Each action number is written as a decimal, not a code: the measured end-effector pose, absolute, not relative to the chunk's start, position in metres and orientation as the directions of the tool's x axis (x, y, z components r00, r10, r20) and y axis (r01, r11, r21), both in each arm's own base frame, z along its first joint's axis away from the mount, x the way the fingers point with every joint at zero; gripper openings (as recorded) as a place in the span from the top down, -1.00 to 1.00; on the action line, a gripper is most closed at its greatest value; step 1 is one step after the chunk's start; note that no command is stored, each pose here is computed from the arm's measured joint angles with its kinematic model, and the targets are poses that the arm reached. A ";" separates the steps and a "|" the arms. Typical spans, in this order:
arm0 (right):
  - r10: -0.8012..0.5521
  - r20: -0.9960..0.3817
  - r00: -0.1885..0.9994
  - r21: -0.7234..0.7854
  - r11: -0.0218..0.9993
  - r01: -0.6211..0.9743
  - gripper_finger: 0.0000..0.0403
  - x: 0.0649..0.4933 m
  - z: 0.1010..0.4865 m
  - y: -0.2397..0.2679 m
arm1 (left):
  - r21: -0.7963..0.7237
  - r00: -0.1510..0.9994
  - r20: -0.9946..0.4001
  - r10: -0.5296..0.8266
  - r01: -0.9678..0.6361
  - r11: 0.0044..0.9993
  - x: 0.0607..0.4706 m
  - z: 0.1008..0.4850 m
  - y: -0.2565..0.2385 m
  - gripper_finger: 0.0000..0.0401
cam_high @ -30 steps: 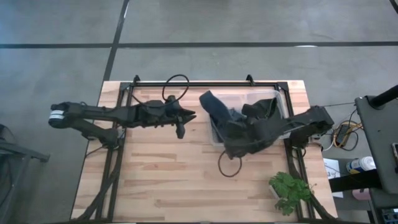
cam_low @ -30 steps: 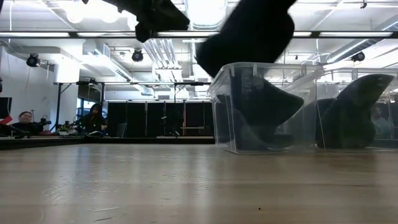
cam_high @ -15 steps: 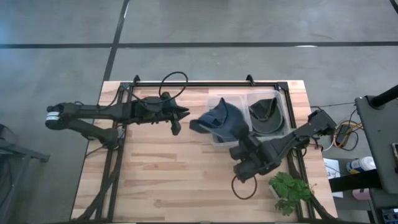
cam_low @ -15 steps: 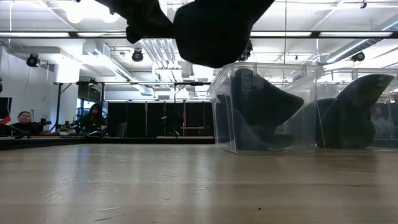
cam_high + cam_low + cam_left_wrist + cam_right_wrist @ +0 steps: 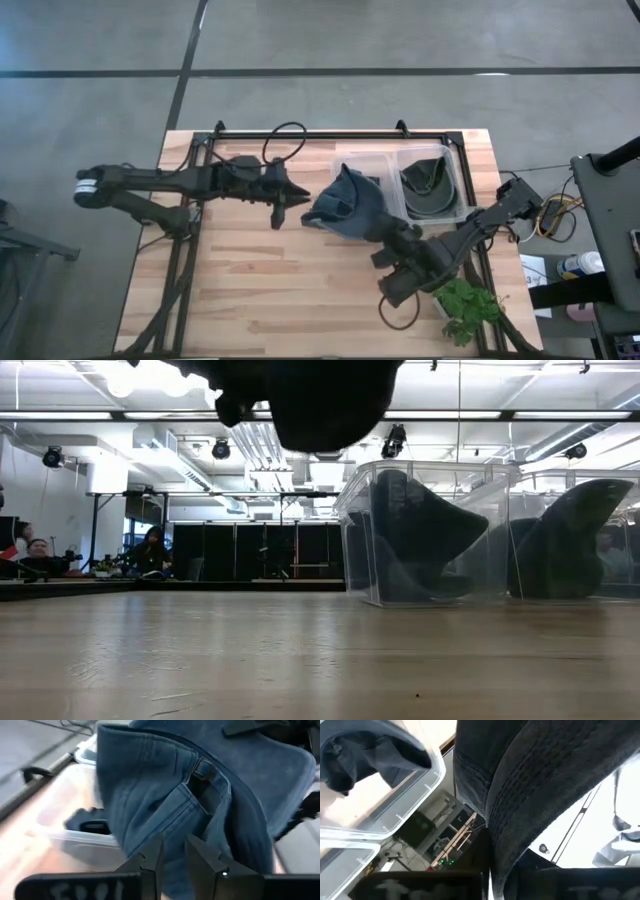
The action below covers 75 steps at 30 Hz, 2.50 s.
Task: Pick & Place hat
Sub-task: Put the blue cap into the left transparent bin
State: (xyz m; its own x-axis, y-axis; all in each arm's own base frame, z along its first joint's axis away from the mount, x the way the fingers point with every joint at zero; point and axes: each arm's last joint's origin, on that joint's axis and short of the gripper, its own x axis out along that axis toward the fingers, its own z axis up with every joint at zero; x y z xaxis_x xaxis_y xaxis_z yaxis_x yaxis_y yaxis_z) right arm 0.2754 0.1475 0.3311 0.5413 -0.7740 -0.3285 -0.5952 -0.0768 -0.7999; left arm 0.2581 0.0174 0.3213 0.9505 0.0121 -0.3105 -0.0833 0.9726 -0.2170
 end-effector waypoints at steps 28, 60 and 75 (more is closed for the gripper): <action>-0.758 -0.292 0.584 -0.846 -0.080 -0.527 0.94 0.290 0.335 0.151 | -0.229 0.955 -0.225 -0.194 0.141 0.963 0.324 0.323 -0.002 0.64; -0.700 -0.704 -0.118 -0.706 0.708 0.014 0.93 0.278 0.265 0.021 | -0.015 0.925 -0.341 0.167 -0.183 0.983 0.243 0.360 0.008 0.64; -0.401 -0.915 -0.041 -0.399 0.884 0.243 0.93 0.296 0.312 0.008 | 0.089 0.827 -0.531 0.185 -0.162 0.983 0.289 0.309 0.015 0.64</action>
State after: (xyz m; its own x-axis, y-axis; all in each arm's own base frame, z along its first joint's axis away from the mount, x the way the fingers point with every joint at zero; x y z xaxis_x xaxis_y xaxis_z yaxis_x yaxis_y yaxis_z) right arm 0.2960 0.0084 0.3124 -0.0411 -0.4014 -0.9150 0.2431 0.8842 -0.3989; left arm 0.2892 0.0146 0.3092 0.8269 0.1848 -0.5312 -0.1622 0.9827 0.0894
